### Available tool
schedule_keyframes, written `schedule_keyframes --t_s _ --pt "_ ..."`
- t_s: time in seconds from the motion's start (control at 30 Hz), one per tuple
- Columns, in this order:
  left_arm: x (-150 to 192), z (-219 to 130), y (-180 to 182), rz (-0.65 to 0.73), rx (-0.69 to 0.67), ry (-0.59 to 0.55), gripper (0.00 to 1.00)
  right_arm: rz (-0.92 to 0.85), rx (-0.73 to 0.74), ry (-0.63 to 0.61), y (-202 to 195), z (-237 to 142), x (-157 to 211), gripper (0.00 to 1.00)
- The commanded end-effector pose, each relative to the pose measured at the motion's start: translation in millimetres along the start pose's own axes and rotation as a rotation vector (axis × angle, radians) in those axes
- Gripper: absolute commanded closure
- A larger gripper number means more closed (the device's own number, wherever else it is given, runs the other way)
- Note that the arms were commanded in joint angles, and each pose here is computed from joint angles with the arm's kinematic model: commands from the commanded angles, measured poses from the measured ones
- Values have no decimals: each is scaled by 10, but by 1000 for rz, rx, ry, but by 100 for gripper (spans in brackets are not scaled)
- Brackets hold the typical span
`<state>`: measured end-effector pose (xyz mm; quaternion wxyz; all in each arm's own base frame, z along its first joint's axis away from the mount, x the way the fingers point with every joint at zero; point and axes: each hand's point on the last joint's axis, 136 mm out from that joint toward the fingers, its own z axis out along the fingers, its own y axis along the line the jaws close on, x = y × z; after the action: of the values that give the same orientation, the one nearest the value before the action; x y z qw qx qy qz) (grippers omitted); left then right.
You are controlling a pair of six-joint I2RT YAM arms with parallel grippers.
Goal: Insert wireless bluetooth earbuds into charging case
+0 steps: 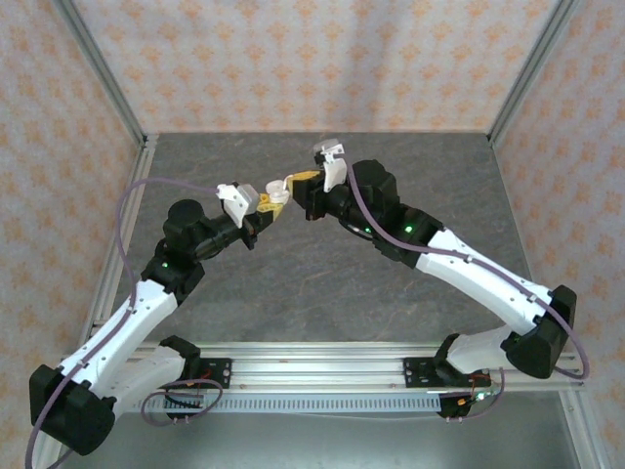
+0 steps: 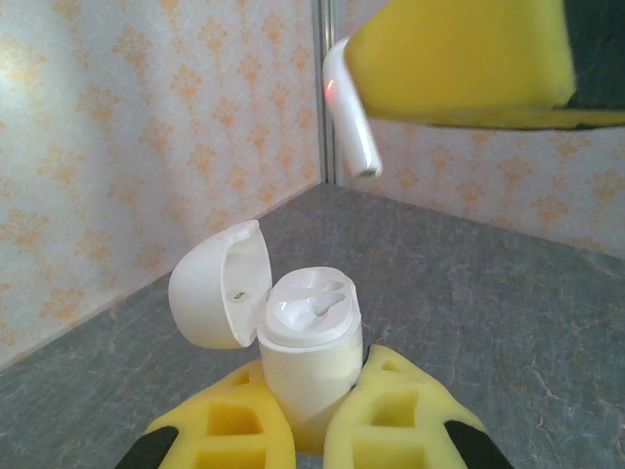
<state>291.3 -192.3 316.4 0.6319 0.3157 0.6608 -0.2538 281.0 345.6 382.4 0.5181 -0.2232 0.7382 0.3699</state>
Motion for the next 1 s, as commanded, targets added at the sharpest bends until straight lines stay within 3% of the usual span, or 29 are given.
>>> schedule_keyframes --t_s 0.0,0.97 --pt "-197 -58 13 13 -28 -57 100 9 -54 -14 103 54 -2 87" --pt "-276 -40 -41 0 -22 -65 100 -127 83 40 -72 87 223 87"
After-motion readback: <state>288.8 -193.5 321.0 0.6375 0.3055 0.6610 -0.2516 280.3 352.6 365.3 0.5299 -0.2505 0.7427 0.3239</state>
